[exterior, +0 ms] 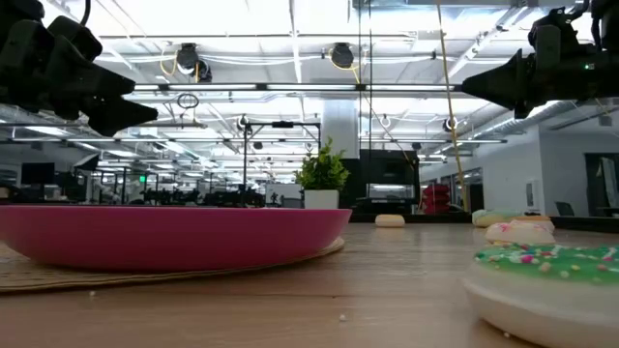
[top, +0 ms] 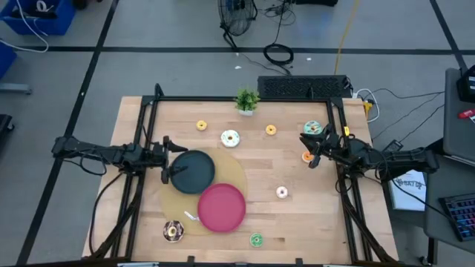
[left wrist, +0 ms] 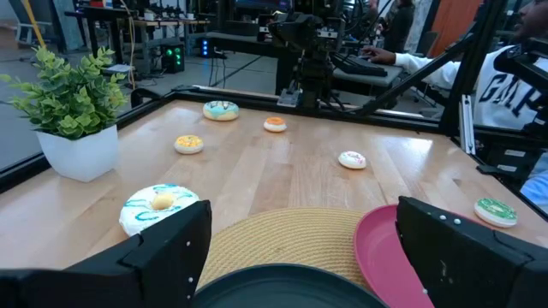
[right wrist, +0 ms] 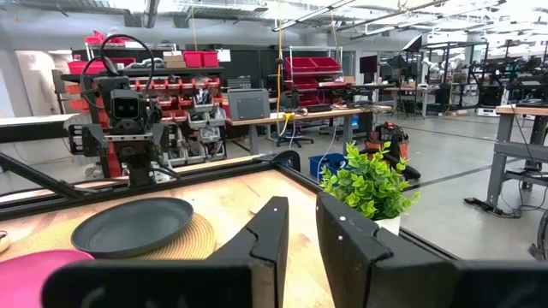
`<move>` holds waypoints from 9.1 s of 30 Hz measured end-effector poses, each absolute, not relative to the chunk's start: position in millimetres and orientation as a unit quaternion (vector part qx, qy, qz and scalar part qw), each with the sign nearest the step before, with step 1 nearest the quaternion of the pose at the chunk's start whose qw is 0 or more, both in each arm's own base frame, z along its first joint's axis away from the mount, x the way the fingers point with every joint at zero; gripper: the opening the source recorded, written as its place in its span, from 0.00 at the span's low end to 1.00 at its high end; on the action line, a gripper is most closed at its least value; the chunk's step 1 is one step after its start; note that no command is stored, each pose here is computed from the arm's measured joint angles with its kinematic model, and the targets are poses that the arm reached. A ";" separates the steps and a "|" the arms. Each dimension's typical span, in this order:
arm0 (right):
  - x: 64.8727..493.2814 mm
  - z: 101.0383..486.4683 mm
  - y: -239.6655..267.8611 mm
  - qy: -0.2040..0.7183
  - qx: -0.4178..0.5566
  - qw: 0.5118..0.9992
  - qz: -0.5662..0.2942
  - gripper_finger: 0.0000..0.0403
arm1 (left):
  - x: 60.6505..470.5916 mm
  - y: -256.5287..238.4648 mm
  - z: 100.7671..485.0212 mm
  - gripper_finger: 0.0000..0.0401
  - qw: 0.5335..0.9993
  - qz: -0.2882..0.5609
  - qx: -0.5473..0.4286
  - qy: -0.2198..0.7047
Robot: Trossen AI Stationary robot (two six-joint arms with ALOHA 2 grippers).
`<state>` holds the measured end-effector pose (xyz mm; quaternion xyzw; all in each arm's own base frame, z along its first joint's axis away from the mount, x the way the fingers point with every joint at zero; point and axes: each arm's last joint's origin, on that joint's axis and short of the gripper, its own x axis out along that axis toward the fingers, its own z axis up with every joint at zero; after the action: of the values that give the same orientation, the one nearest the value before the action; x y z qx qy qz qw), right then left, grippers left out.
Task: Pick & Place donuts
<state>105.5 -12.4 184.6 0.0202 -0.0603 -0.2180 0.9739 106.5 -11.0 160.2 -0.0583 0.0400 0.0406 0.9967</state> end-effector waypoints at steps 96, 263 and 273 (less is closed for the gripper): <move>105.5 184.6 -12.4 -0.060 0.020 0.974 -0.218 0.14 | 106.5 -11.0 160.2 0.91 0.997 0.041 -0.058 0.040; 165.2 179.4 -22.9 0.579 0.226 0.725 -0.298 0.62 | 106.5 -11.0 160.2 0.91 0.997 0.041 -0.058 0.040; 159.3 171.9 -23.0 0.596 0.201 0.717 -0.299 0.62 | 106.5 -11.0 160.2 0.91 0.997 0.041 -0.058 0.040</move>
<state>159.3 -23.0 171.9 0.2008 0.5964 -0.2989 0.7174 106.5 -11.0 160.2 -0.0584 0.0400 0.0406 0.9967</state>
